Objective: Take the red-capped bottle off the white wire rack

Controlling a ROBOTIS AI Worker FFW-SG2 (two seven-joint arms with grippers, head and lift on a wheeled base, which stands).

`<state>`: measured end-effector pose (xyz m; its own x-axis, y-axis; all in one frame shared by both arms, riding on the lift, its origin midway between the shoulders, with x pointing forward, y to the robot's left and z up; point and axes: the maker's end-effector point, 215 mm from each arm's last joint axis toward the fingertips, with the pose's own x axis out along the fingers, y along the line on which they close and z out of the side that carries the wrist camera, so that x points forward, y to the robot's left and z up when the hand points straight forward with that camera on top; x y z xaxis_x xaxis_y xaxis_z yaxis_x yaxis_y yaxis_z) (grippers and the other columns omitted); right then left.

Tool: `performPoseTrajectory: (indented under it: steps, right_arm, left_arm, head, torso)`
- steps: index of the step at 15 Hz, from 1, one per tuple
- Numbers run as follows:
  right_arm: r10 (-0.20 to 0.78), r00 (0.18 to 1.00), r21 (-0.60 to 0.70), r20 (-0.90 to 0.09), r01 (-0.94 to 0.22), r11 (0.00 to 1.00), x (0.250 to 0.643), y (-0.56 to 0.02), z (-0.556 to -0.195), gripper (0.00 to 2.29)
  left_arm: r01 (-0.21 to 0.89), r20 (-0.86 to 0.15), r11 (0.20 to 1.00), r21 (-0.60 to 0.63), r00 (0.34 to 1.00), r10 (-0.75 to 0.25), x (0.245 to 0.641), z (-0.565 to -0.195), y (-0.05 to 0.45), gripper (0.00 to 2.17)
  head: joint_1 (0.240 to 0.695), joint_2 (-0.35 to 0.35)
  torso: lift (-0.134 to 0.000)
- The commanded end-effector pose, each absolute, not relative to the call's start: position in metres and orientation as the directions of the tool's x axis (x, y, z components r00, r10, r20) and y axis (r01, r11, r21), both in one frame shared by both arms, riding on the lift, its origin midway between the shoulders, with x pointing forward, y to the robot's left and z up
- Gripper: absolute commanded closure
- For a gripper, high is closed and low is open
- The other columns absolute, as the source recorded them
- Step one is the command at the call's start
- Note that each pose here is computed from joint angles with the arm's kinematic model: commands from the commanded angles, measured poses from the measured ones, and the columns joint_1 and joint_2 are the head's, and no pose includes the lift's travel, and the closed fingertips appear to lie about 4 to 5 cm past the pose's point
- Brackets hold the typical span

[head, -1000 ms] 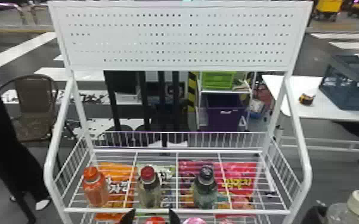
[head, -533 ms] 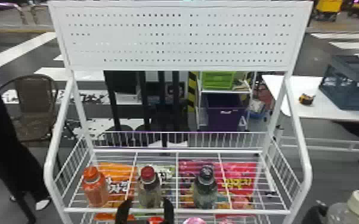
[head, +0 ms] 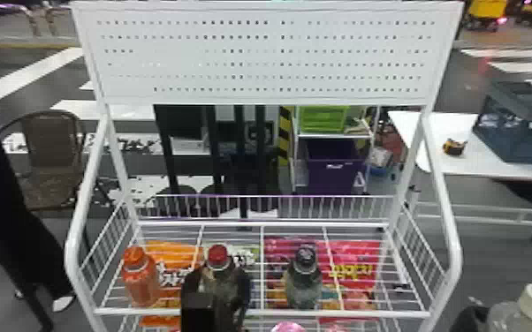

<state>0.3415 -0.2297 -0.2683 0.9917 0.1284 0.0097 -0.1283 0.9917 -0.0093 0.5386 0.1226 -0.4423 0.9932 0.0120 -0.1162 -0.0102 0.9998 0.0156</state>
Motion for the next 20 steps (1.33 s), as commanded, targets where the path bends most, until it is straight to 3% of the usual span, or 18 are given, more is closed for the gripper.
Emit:
performPoseTrajectory:
  steps: [1,5,13,16,20]
  right_arm:
    - [0.127,0.992,-0.009,0.010,-0.127,0.992,0.341,-0.230,-0.267,0.84]
    - [0.128,0.992,-0.009,0.008,-0.128,0.992,0.342,-0.229,-0.267,0.84]
    - [0.126,0.992,-0.006,0.009,-0.126,0.992,0.340,-0.231,-0.270,0.84]
    - [0.125,0.992,0.002,0.020,-0.125,0.992,0.339,-0.232,-0.269,0.84]
    - [0.125,0.992,0.003,0.018,-0.125,0.992,0.341,-0.232,-0.271,0.84]
  left_arm:
    - [-0.011,-0.143,1.000,0.024,0.990,0.015,0.537,-0.449,0.125,2.14]
    - [-0.010,-0.124,1.000,0.005,0.992,0.010,0.518,-0.431,0.119,2.15]
    - [0.012,-0.024,1.000,-0.003,1.000,-0.012,0.449,-0.318,0.124,2.15]
    - [0.009,-0.039,0.999,0.036,0.999,-0.008,0.422,-0.300,0.131,2.15]
    - [-0.054,-0.059,0.994,0.092,0.996,0.060,0.410,-0.292,0.176,2.15]
  head:
    - [0.499,0.000]
    - [0.499,0.000]
    - [0.499,0.000]
    - [0.499,0.000]
    - [0.499,0.000]
  torso:
    - [0.000]
    - [0.000]
    - [0.000]
    - [0.000]
    - [0.000]
